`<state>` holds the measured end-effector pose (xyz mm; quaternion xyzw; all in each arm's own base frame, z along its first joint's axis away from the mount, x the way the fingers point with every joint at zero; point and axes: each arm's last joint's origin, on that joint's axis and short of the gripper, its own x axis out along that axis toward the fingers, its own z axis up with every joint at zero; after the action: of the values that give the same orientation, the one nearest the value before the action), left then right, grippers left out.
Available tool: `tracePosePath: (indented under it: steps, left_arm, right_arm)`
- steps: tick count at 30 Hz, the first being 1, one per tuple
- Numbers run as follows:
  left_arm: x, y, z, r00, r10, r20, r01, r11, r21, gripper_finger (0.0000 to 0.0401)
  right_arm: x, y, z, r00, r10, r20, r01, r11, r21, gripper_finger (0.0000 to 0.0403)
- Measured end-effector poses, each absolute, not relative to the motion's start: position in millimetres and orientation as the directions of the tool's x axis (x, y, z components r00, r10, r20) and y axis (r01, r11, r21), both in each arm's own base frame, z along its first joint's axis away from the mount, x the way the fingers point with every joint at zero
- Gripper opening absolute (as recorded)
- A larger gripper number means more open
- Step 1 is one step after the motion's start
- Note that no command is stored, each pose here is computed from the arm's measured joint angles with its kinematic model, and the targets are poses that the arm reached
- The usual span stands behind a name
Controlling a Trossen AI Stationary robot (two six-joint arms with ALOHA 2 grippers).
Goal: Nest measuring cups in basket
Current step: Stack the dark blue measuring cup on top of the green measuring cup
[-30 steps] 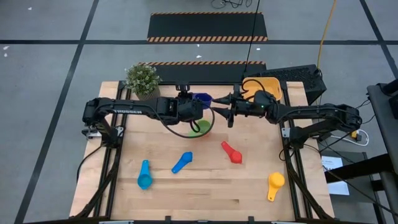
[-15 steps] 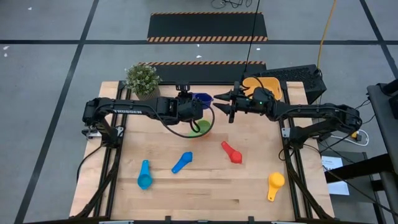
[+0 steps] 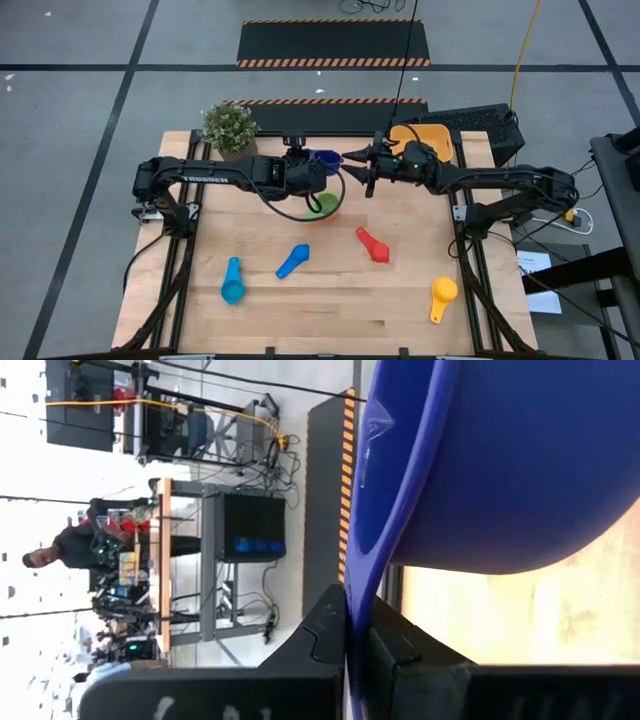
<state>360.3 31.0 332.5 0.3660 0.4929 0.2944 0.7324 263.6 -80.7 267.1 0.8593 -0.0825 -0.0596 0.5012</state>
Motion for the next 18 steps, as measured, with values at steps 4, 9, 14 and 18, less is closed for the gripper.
tracePosePath:
  steps: [4, 9, 14, 18]
  left_arm:
    - [359.5, 31.7, 332.9, 0.335, 0.797, -0.503, -0.073, 0.554, 0.829, 0.0004]
    - [359.1, 33.6, 333.0, 0.331, 0.798, -0.504, -0.076, 0.554, 0.829, 0.0006]
    - [359.1, 33.8, 332.8, 0.331, 0.796, -0.507, -0.073, 0.557, 0.827, 0.0004]
    - [359.0, 36.1, 332.7, 0.328, 0.796, -0.509, -0.076, 0.559, 0.825, 0.0009]
  right_arm:
    - [268.4, -82.3, 264.2, 0.979, -0.203, 0.006, -0.107, -0.495, 0.862, 0.0117]
    - [269.7, -82.6, 263.5, 0.979, -0.202, 0.013, -0.114, -0.497, 0.86, 0.0081]
    - [269.2, -84.0, 264.0, 0.979, -0.204, 0.017, -0.118, -0.49, 0.864, 0.0047]
    - [269.2, -84.1, 264.2, 0.979, -0.202, 0.019, -0.118, -0.487, 0.866, 0.0021]
